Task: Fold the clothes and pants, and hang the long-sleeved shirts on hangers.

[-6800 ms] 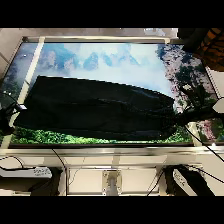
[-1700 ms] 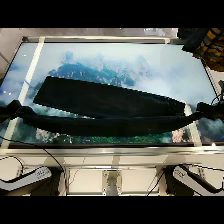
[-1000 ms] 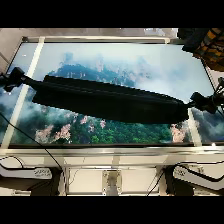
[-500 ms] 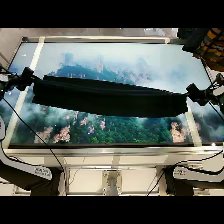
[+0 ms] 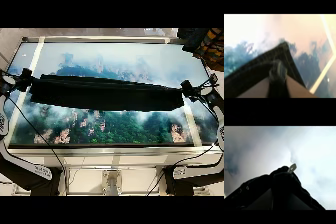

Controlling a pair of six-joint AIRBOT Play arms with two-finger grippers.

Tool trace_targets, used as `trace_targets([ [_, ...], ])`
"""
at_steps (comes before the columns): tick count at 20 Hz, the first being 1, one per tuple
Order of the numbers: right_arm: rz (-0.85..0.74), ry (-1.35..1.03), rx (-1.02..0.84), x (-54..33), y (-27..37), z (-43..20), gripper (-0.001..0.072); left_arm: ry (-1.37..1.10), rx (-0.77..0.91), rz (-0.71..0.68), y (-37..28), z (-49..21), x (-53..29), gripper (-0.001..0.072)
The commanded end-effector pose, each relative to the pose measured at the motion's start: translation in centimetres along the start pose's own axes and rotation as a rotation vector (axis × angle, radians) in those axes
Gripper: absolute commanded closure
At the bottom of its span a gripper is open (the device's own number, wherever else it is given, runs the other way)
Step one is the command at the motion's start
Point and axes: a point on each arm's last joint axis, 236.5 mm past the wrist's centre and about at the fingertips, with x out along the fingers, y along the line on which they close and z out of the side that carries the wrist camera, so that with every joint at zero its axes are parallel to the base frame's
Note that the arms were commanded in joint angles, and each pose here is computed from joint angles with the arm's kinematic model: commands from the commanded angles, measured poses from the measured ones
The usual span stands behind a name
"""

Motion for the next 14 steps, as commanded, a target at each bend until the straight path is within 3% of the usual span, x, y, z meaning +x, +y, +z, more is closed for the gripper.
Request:
trace_targets([
  [1, 0.065, -0.082, 0.020, 1.0, 3.2, 1.8, 0.0560, -0.013, -0.020, -0.018, -0.4, -0.8, 1.6, 0.0279],
  [2, 0.078, -0.100, 0.012, 0.8, 3.9, 2.8, 0.0534, -0.012, -0.001, -0.020, -0.6, -0.9, 1.7, 0.0180],
  [5, 0.084, -0.114, -0.074, -0.3, 5.5, 4.8, 0.0494, -0.008, 0.170, -0.024, -1.0, -0.8, 1.3, 0.0178],
  [6, 0.079, -0.098, -0.138, -0.7, 6.0, 5.0, 0.0427, 0.004, 0.266, -0.024, -1.2, -1.0, 0.9, 0.0181],
  [8, 0.066, -0.066, -0.293, -1.7, 6.9, 5.5, 0.0424, 0.050, 0.494, -0.030, -1.5, -1.8, 0.0, 0.0259],
  [11, 0.049, -0.005, -0.389, -3.2, 7.7, 5.6, 0.0426, 0.170, 0.748, -0.017, -0.4, -3.9, -1.0, 0.0317],
  [14, 0.051, 0.171, -0.508, -4.0, 7.9, 1.5, 0.0426, 0.318, 0.768, 0.086, 3.3, -6.0, -1.7, 0.0312],
])
